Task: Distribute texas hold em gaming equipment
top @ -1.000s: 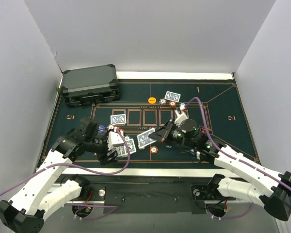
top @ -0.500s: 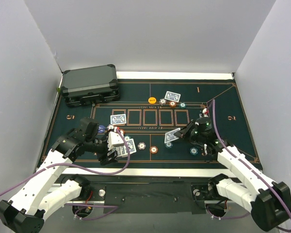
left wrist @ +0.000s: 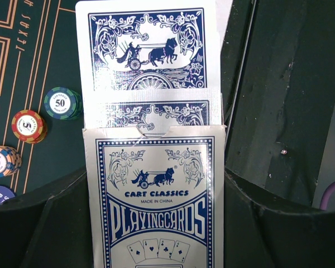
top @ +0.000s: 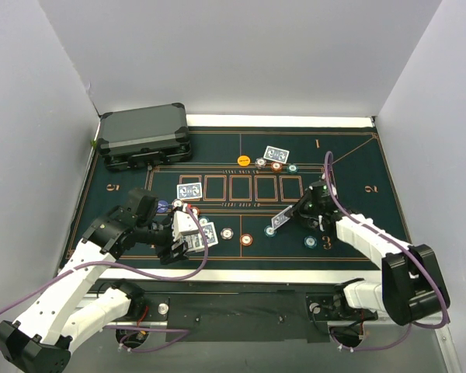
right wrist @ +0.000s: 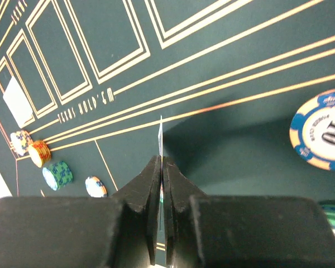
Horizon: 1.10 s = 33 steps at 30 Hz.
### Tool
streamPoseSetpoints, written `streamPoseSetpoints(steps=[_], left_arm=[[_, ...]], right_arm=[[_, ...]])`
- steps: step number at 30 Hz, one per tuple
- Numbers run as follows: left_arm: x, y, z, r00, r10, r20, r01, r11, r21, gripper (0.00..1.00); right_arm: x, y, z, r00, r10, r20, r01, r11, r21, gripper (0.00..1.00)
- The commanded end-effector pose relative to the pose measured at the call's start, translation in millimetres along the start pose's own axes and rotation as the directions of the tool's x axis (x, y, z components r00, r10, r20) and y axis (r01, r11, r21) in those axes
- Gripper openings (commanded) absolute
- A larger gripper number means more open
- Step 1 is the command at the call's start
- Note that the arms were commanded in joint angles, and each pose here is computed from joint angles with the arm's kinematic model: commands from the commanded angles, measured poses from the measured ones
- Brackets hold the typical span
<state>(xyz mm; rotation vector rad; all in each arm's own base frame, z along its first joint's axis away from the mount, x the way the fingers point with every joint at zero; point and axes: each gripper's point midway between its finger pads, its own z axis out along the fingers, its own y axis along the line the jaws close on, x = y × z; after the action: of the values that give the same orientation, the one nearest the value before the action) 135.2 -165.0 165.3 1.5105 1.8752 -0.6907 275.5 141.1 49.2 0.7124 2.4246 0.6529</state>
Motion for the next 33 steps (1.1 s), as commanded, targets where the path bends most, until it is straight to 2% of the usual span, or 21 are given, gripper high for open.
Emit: streamPoseSetpoints(steps=[1,9,11,15,19,30,33], left_arm=[[-18,0,-8,0.997,0.057,0.055,-0.056,0.998,-0.01,0.0],[-19,0,-8,0.997,0.056,0.059,-0.056,0.998,-0.011,0.0],[-18,0,-7,0.997,0.054,0.058,-0.054,0.999,-0.008,0.0],[-19,-1,-7,0.996,0.055,0.063,-0.055,0.998,-0.004,0.0],[-19,-1,-7,0.997,0.053,0.062,-0.053,0.999,-0.003,0.0],[-21,0,-6,0.997,0.05,0.062,-0.05,0.999,0.001,0.0],[-21,0,-7,0.997,0.05,0.064,-0.05,0.999,-0.001,0.0]], right_arm=[[-31,12,7,0.996,-0.015,0.088,0.017,1.0,-0.018,0.0],[-30,-13,18,0.995,-0.076,0.061,0.07,0.993,0.099,0.0],[-29,-21,17,0.993,-0.103,0.056,0.094,0.986,0.139,0.06],[-32,-25,11,0.989,-0.138,0.061,0.126,0.978,0.169,0.28],[-40,-21,1,0.983,-0.169,0.067,0.153,0.97,0.19,0.39],[-60,23,-56,0.967,-0.21,0.145,0.192,0.973,0.13,0.53],[-52,56,-81,0.965,-0.206,0.165,0.206,0.978,0.014,0.63]])
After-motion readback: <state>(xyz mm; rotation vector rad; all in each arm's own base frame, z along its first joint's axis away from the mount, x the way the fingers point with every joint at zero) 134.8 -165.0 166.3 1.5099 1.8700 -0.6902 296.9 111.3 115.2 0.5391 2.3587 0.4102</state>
